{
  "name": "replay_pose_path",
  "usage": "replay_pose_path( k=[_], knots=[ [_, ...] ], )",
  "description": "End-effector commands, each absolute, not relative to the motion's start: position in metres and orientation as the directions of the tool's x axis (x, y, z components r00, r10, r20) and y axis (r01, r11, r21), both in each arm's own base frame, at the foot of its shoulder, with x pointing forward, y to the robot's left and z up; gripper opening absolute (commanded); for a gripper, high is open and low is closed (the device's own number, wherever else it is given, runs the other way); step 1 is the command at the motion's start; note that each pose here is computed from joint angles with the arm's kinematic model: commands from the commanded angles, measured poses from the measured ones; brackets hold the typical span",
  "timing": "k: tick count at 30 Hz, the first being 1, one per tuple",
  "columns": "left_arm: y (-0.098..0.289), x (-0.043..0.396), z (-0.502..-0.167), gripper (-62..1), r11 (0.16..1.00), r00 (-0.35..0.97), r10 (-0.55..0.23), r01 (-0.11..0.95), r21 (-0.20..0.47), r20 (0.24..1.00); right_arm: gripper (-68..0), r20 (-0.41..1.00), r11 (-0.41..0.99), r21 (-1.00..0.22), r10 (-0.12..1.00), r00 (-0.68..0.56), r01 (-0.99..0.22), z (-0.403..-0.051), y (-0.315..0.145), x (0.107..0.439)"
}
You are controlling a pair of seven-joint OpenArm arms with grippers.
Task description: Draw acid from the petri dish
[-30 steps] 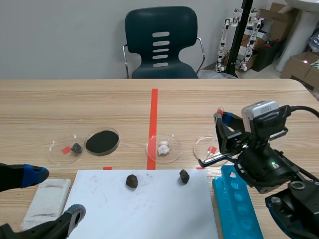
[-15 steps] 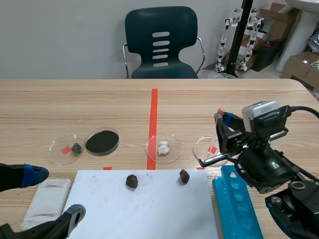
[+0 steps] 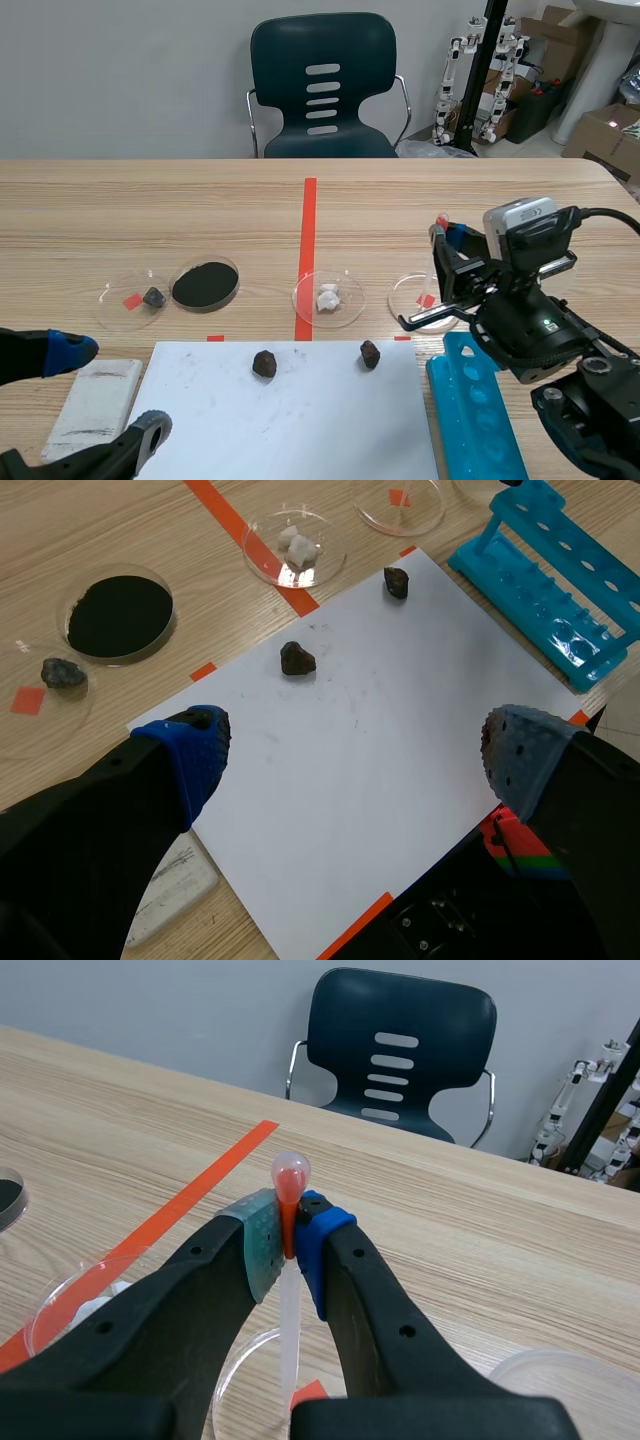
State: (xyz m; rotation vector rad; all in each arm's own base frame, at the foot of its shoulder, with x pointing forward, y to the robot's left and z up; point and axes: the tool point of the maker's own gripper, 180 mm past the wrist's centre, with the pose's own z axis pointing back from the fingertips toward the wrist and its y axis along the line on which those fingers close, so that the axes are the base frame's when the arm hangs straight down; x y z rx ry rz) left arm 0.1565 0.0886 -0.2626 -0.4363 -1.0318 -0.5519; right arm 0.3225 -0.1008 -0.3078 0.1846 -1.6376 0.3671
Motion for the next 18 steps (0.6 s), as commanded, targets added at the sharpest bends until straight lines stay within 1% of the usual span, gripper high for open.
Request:
replay_pose_path(
  k=[1, 9, 12, 18],
  knots=[
    [0.0836, 0.1583, -0.2516, -8.2, 0.78, 0.376, -0.197, 0.62, -0.088, 0.906, -63.6, 0.987, 0.935, -0.133, 0.094, -0.131, -0.329, -0.2987, -0.1024, 0.3271],
    [0.0836, 0.1583, -0.2516, -8.2, 0.78, 0.376, -0.197, 0.62, -0.088, 0.906, -63.5, 0.987, 0.935, -0.133, 0.093, -0.134, -0.329, -0.298, -0.1023, 0.3269],
    [0.0836, 0.1583, -0.2516, -8.2, 0.78, 0.376, -0.197, 0.62, -0.088, 0.906, -60.7, 0.986, 0.935, -0.133, 0.091, -0.14, -0.329, -0.297, -0.1022, 0.3268],
    [0.0836, 0.1583, -0.2516, -8.2, 0.78, 0.376, -0.197, 0.62, -0.088, 0.906, -60.7, 0.985, 0.934, -0.135, 0.09, -0.147, -0.331, -0.2961, -0.1018, 0.3261]
  ],
)
